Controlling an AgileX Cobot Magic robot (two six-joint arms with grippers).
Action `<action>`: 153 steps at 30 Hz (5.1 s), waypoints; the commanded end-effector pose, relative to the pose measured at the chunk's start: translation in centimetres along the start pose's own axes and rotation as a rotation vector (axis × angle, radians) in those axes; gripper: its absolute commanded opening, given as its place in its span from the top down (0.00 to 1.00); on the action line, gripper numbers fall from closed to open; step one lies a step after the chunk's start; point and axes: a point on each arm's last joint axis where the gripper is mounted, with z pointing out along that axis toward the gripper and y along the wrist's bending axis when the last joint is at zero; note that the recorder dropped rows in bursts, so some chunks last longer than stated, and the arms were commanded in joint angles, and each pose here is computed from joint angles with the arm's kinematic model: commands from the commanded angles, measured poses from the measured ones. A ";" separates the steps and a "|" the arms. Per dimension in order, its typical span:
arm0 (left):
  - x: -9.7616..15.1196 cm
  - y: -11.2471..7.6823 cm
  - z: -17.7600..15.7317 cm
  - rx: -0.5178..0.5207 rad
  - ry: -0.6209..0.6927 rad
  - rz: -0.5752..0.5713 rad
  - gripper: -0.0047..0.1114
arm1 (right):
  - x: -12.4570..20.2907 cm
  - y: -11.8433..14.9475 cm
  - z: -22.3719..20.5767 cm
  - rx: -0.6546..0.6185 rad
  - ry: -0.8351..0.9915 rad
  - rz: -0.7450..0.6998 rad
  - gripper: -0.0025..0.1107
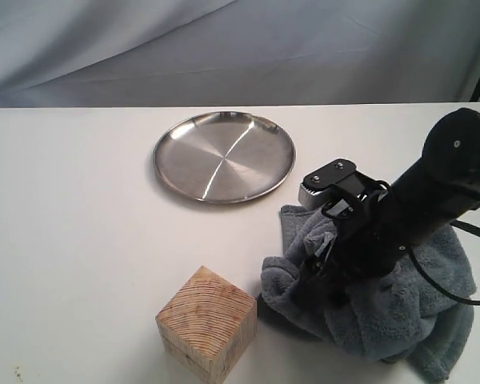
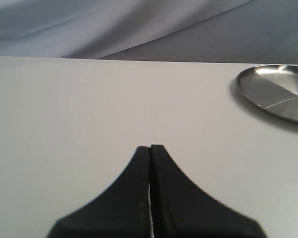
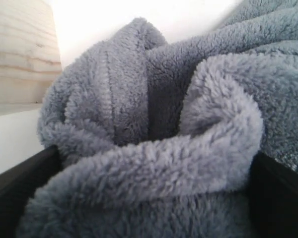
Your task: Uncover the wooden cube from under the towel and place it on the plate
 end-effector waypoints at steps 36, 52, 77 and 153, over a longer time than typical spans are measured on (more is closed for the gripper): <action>0.0 0.0 0.0 0.006 -0.013 0.000 0.96 | -2.6 2.3 -8.9 0.078 -0.222 0.001 0.25; 0.0 0.0 0.0 0.006 -0.013 0.000 0.96 | -3.3 2.9 -12.4 0.164 -0.332 -0.058 0.05; 0.0 0.0 0.0 0.006 -0.013 0.000 0.96 | -1.9 0.9 -10.7 0.312 -0.290 0.152 0.05; 0.0 0.0 0.0 0.006 -0.015 0.000 0.96 | -1.1 11.6 -6.2 0.092 -0.232 -0.355 0.05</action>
